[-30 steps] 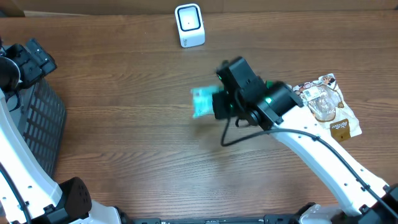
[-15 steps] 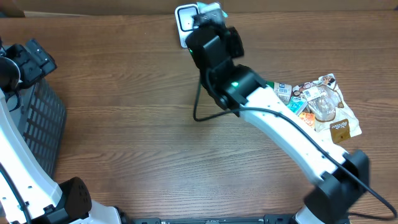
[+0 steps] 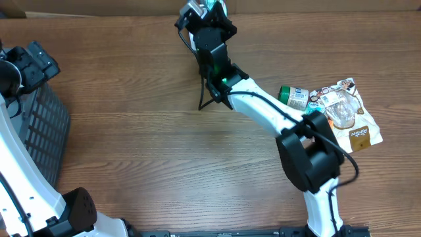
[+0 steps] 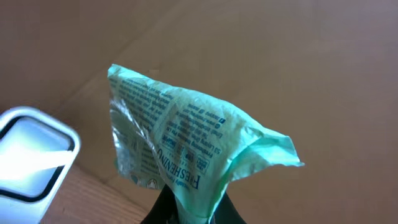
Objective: Scan the item barcode
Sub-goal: 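Hold the wipes pack over the white scanner with the right gripper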
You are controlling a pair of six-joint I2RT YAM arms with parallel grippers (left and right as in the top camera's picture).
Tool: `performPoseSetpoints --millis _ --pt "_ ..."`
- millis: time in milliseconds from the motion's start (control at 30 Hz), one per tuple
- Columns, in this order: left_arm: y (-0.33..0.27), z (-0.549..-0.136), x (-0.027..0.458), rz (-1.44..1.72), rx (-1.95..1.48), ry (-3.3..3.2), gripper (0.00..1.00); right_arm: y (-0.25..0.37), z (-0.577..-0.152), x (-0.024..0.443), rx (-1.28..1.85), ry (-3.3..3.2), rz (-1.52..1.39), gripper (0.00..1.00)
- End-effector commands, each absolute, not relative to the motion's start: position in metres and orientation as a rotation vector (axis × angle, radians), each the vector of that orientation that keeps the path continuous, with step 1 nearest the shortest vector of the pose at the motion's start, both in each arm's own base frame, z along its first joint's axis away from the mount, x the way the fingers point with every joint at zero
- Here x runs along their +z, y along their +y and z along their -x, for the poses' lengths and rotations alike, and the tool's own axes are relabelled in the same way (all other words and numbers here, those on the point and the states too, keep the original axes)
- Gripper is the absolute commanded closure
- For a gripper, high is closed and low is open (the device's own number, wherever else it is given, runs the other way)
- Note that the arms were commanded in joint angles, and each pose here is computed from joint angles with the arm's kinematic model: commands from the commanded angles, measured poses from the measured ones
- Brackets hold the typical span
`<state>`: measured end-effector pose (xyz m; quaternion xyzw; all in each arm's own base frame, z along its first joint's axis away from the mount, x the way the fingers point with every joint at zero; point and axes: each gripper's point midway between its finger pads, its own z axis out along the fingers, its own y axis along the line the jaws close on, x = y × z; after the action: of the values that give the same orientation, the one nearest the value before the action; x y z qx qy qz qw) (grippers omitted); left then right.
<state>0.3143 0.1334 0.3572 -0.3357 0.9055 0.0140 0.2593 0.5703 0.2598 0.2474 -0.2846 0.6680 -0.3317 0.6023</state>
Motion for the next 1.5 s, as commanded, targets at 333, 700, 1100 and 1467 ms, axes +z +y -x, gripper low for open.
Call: performPoseSetpoints --millis 333,700,1100,1467 --pt "0.132 -0.313 0.364 0.874 0.050 2.443 0.00 0.284 -0.613 0.172 -0.730 1.311 0.996 0.96" --pt "0.132 -0.313 0.364 0.874 0.050 2.443 0.00 0.293 -0.614 0.157 -0.766 1.223 1.097 0.96" --pt "0.132 -0.313 0.364 0.874 0.050 2.443 0.00 0.271 -0.622 0.171 -0.882 1.203 1.057 0.96" --pt "0.132 -0.313 0.364 0.874 0.050 2.443 0.00 0.265 -0.624 0.171 -0.898 1.216 1.046 0.96"
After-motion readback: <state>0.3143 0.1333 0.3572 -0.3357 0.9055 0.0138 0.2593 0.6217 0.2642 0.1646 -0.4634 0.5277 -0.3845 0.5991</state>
